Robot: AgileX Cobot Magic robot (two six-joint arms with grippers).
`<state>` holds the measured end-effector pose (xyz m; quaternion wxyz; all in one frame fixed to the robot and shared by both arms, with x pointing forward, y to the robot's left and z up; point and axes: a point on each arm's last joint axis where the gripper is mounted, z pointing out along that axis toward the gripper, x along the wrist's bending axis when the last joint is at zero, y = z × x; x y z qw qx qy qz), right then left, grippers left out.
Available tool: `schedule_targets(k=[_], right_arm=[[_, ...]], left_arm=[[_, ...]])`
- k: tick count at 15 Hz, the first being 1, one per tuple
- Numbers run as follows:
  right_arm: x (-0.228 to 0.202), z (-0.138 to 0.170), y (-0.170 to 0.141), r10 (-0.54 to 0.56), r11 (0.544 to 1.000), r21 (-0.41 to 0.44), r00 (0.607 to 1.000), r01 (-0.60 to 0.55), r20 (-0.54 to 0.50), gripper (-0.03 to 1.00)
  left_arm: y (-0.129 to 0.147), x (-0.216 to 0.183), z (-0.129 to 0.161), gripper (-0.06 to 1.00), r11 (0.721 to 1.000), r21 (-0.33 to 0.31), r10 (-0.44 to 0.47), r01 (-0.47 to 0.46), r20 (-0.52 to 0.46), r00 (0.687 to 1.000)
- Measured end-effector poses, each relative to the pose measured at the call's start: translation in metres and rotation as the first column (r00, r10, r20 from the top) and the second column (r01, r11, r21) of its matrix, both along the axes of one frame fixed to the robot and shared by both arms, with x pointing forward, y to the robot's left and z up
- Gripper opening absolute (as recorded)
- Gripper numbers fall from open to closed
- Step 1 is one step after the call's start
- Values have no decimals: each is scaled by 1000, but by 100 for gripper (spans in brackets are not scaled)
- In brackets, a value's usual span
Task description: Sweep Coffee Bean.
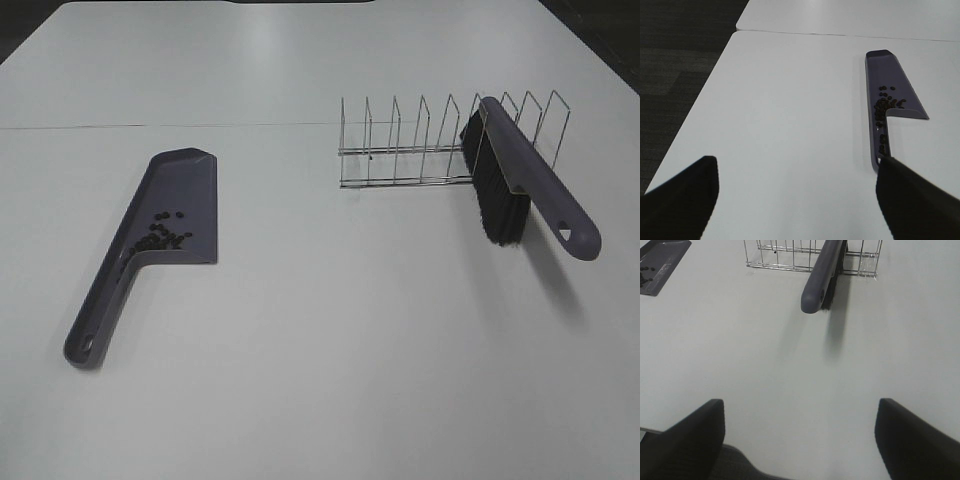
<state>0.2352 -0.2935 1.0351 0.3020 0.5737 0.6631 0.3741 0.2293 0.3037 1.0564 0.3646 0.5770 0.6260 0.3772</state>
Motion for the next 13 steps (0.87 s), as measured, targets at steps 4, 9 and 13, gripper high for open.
schedule_targets(k=[4,9,13], right_arm=[[0,0,0,0,1000,0,1000,0,0,72],[0,0,0,0,1000,0,1000,0,0,72],[0,0,0,0,1000,0,1000,0,0,72]], left_arm=[[0,0,0,79,1000,0,0,0,0,1000],[0,0,0,79,1000,0,0,0,0,1000],[0,0,0,79,1000,0,0,0,0,1000]])
